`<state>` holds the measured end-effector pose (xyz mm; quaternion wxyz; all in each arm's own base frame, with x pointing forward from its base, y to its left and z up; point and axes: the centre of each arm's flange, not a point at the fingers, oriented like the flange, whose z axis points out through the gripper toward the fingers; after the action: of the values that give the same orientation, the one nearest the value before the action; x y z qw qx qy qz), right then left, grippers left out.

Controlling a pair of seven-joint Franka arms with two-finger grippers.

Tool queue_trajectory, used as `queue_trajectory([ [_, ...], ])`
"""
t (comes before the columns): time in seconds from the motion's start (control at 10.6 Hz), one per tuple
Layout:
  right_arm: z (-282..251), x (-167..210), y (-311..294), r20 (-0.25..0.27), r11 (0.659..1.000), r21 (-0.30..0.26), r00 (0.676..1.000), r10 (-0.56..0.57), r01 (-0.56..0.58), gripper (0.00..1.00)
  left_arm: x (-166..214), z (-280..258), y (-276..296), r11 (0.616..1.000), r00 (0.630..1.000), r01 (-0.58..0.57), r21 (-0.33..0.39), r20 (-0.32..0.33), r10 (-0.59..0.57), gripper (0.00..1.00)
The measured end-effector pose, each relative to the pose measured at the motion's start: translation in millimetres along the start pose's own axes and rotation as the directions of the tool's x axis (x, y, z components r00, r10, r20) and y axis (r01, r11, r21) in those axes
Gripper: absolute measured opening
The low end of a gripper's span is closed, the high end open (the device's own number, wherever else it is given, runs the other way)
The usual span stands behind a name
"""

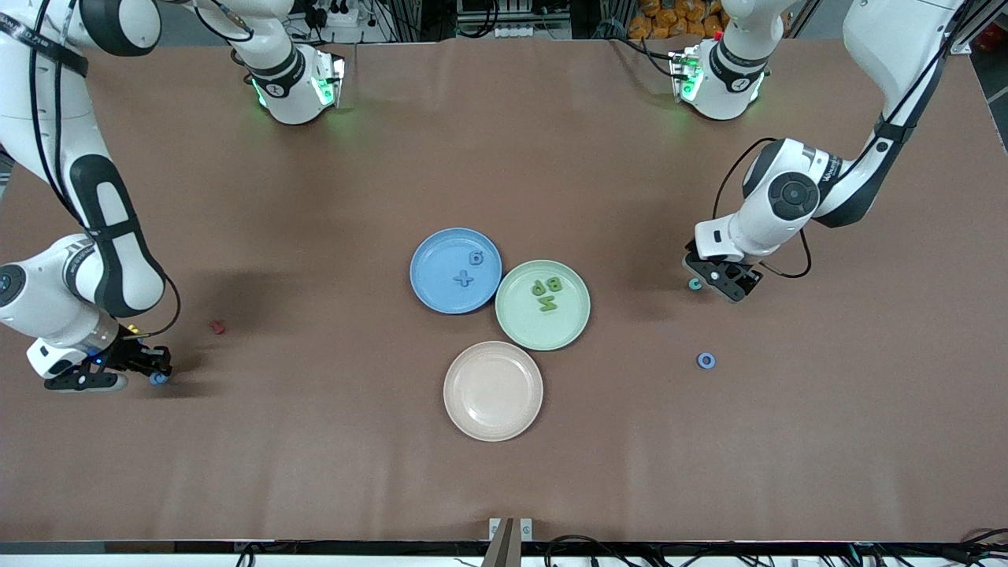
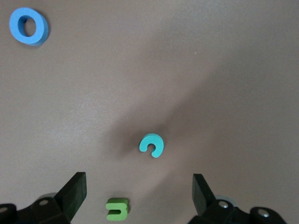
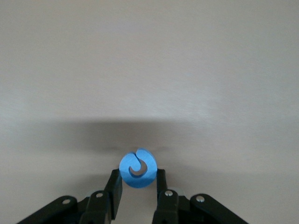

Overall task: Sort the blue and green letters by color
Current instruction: 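Release the e on the blue plate while the left gripper reaches green u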

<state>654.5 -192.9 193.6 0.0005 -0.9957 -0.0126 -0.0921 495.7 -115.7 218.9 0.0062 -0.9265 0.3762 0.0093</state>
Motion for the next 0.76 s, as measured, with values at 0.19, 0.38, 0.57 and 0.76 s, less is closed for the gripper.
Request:
queue_trajectory([
  [0.19, -30, 17, -53, 0.067, 0.996, 0.046, 0.996, 0.067, -0.070, 0.34, -6, 2, -8, 0.999, 0.999, -0.046, 0.003, 0.000, 0.046, 1.00],
  [0.38, -55, 23, -131, 0.097, 0.995, 0.067, 0.993, 0.071, -0.078, 0.34, -16, 11, -21, 0.998, 0.998, -0.063, 0.010, 0.006, 0.062, 1.00],
  [0.57, -60, 9, -225, 0.134, 0.997, 0.077, 0.991, 0.009, -0.019, 0.34, -22, 20, -27, 0.998, 0.998, -0.062, -0.001, 0.000, 0.062, 1.00],
  [0.76, -65, -18, -337, 0.187, 0.992, 0.083, 0.976, -0.112, 0.099, 0.34, -24, 25, -27, 0.998, 0.998, -0.070, -0.007, 0.004, 0.070, 0.98],
])
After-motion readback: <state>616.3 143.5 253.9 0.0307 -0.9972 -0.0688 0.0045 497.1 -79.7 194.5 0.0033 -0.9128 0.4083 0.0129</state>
